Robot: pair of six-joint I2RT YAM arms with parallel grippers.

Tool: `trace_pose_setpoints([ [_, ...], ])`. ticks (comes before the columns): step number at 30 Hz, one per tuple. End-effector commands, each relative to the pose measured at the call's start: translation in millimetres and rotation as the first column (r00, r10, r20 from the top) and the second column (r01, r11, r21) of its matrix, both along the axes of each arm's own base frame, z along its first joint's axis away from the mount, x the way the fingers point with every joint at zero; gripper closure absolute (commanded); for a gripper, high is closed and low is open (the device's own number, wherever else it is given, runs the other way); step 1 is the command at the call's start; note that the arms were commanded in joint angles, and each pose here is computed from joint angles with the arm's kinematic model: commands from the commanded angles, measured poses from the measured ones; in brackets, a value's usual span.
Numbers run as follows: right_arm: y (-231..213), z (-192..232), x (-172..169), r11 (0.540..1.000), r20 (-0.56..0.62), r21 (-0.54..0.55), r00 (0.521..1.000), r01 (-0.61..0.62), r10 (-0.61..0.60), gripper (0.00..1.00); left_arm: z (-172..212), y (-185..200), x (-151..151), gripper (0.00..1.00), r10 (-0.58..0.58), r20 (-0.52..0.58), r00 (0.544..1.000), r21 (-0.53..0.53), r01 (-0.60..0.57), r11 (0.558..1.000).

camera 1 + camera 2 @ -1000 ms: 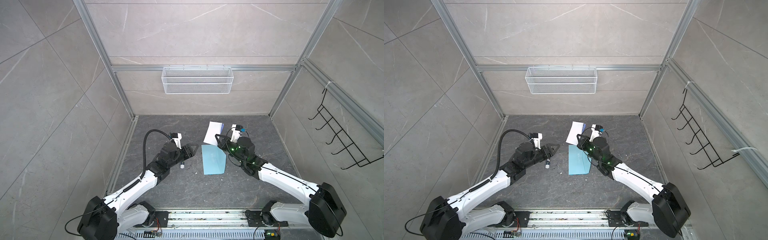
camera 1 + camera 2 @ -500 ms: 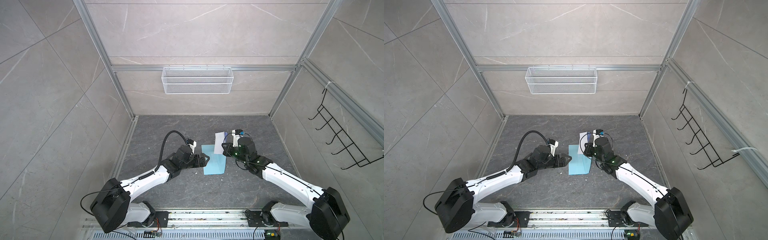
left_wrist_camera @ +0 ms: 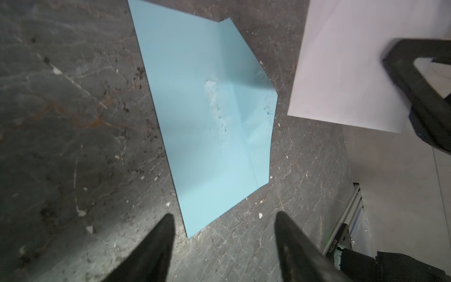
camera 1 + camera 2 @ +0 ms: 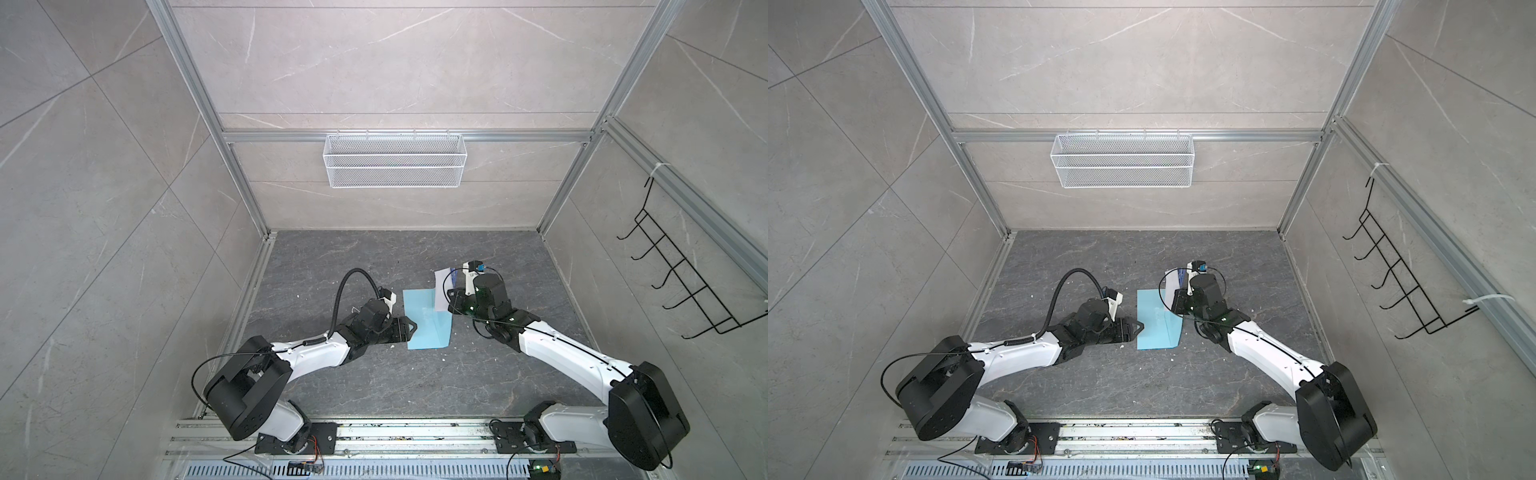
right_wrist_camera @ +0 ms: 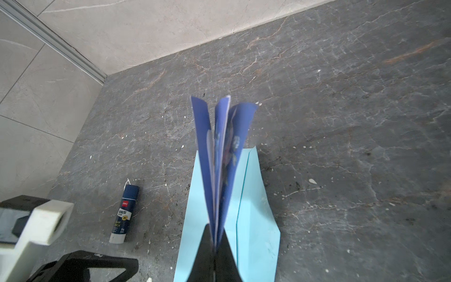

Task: Place the letter into the envelope and seal it
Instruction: 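Lower the left gripper onto the envelope edge while the right gripper holds the sheet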

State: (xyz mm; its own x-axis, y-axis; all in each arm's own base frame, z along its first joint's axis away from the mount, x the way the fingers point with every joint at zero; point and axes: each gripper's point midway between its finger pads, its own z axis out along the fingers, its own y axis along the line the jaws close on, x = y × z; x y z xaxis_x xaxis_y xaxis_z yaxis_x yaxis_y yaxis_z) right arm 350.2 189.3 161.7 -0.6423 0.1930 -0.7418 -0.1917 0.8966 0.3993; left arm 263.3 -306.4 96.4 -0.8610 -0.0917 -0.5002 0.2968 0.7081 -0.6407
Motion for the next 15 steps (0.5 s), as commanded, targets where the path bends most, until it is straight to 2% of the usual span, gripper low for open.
trace_pose_setpoints([
  [1, -7, -18, -1, 0.999, -0.025, -0.048, 1.000, -0.002, 0.000, 1.00, 14, -12, 11, 0.51, -0.008, 0.063, 0.998, -0.052, 0.011, 0.999],
  [5, -12, -28, 2, 0.999, -0.043, -0.034, 0.999, 0.013, -0.015, 1.00, 2, -16, 14, 0.69, -0.010, 0.031, 0.999, -0.036, 0.011, 0.999],
  [9, -15, -39, 5, 1.000, -0.067, -0.017, 0.997, 0.023, -0.024, 1.00, -11, -18, 17, 0.76, 0.000, 0.009, 1.000, -0.028, 0.000, 1.000],
  [13, -16, -49, 7, 1.000, -0.089, 0.001, 0.996, 0.030, -0.030, 1.00, -20, -26, 19, 0.91, -0.017, -0.022, 1.000, -0.030, 0.016, 0.999],
  [15, -16, -54, 8, 1.000, -0.099, 0.009, 0.995, 0.029, -0.028, 1.00, -24, -27, 20, 0.93, -0.014, -0.032, 0.999, -0.023, 0.014, 1.000],
])
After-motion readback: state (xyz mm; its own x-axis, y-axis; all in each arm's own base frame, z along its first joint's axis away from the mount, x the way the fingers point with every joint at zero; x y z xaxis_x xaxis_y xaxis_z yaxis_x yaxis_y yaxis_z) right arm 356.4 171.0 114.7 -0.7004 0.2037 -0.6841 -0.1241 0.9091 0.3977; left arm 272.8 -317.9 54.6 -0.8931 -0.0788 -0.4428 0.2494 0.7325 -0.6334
